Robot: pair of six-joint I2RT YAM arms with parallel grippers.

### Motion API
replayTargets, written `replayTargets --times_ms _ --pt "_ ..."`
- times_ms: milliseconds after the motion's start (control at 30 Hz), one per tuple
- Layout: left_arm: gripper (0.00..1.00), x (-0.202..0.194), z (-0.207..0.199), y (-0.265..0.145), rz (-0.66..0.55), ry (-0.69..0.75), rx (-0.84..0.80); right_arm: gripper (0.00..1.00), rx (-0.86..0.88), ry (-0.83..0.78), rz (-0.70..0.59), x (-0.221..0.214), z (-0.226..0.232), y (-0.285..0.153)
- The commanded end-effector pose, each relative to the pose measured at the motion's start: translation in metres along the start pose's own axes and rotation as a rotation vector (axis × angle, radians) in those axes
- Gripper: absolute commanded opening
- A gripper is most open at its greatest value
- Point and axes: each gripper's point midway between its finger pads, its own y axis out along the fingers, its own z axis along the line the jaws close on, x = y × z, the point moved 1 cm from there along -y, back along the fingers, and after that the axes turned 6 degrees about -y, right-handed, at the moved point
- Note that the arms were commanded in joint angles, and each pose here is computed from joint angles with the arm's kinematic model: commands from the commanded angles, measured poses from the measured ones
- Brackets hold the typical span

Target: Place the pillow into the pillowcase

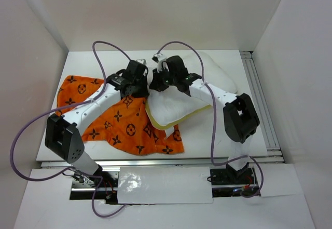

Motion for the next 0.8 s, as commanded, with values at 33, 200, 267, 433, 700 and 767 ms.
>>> replayTargets --times_ms 33,200,267,433,700,767 --pt "0.00 -0.013 -0.020 -0.023 0.032 0.024 -0.114 0.00 -0.070 0.091 -0.465 0.083 -0.019 0.000" --pt "0.00 -0.017 -0.021 -0.035 0.039 0.024 -0.143 0.00 -0.210 0.203 -0.598 0.089 -0.034 0.018" --pt "0.00 -0.015 -0.022 -0.040 0.028 0.024 -0.152 0.00 -0.258 0.229 -0.618 0.081 -0.026 0.026" --pt "0.00 -0.016 -0.027 -0.049 0.046 0.034 -0.186 0.00 -0.460 0.428 -0.756 0.068 -0.034 0.025" --pt "0.00 -0.041 -0.009 -0.051 0.100 0.023 -0.149 0.00 -0.499 0.622 -0.833 0.095 -0.044 0.019" --pt "0.00 -0.043 -0.019 -0.057 0.119 0.024 -0.211 0.00 -0.575 0.658 -0.898 0.097 -0.045 0.007"
